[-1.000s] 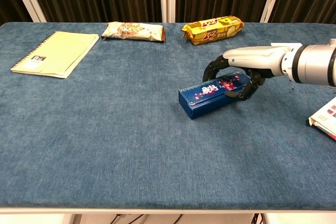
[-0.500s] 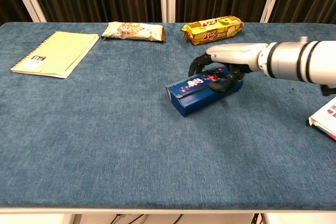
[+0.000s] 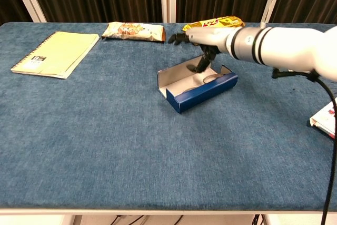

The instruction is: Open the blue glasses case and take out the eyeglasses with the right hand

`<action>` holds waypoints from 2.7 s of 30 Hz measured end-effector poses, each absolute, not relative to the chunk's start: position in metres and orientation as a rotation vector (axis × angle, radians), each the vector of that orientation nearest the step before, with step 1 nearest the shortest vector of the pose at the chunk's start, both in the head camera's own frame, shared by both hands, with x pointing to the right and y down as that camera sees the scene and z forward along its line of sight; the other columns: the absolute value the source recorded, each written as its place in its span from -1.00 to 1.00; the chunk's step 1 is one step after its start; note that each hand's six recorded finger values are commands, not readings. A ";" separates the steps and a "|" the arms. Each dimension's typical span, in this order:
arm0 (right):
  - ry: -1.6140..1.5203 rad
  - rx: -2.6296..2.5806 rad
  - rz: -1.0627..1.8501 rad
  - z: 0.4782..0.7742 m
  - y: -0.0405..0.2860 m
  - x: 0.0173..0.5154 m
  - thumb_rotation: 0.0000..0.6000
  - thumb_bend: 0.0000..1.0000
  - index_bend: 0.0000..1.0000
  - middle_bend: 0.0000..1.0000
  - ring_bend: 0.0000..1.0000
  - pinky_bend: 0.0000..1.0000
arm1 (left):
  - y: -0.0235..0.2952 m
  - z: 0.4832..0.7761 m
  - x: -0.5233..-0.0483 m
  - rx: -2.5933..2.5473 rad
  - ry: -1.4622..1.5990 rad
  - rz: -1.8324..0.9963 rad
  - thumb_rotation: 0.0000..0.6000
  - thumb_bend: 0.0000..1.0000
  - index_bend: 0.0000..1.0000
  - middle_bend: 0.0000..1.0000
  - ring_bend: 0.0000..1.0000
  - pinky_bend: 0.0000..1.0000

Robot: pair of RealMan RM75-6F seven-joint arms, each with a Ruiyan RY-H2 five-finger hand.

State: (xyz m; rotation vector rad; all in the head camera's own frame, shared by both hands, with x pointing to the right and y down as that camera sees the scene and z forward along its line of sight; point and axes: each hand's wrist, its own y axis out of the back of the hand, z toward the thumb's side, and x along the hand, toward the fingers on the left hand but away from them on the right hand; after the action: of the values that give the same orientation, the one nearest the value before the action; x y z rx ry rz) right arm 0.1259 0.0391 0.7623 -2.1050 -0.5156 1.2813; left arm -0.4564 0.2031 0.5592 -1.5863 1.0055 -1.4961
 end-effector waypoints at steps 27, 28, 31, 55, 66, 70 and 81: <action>-0.483 -2.153 1.288 0.727 0.105 0.221 1.00 0.19 -1.00 -0.45 -1.00 -1.00 | 0.203 0.560 -0.456 -1.580 1.000 -1.500 1.00 0.16 0.32 0.31 -0.09 -0.17; -0.479 -2.156 1.286 0.725 0.107 0.222 1.00 0.19 -1.00 -0.44 -1.00 -1.00 | 0.203 0.560 -0.456 -1.580 1.000 -1.500 1.00 0.16 0.32 0.31 -0.09 -0.18; -0.463 -2.163 1.272 0.718 0.118 0.227 1.00 0.19 -1.00 -0.40 -1.00 -1.00 | 0.203 0.559 -0.456 -1.581 1.000 -1.499 1.00 0.16 0.32 0.31 -0.09 -0.18; -0.238 -2.278 0.879 0.688 0.159 0.122 1.00 0.26 -0.98 -0.47 -1.00 -1.00 | 0.204 0.559 -0.456 -1.577 1.001 -1.499 1.00 0.16 0.31 0.31 -0.09 -0.18; -0.143 -2.144 0.988 0.725 0.135 0.110 1.00 0.28 -0.94 -0.36 -1.00 -1.00 | 0.203 0.559 -0.456 -1.585 1.004 -1.497 1.00 0.16 0.31 0.31 -0.09 -0.18; -0.163 -2.104 1.056 0.731 0.121 0.122 1.00 0.28 -0.93 -0.34 -1.00 -1.00 | 0.203 0.559 -0.456 -1.585 1.004 -1.496 1.00 0.16 0.32 0.31 -0.09 -0.18; -0.272 -2.011 1.276 0.735 0.084 0.188 1.00 0.23 -0.93 -0.35 -1.00 -1.00 | 0.203 0.559 -0.456 -1.587 1.003 -1.497 1.00 0.16 0.31 0.31 -0.09 -0.18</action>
State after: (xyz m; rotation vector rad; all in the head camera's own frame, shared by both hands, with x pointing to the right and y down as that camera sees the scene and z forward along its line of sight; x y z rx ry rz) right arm 0.1881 0.0842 0.7351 -2.0113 -0.2720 1.2757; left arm -0.4557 0.2033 0.5593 -1.5872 1.0033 -1.4971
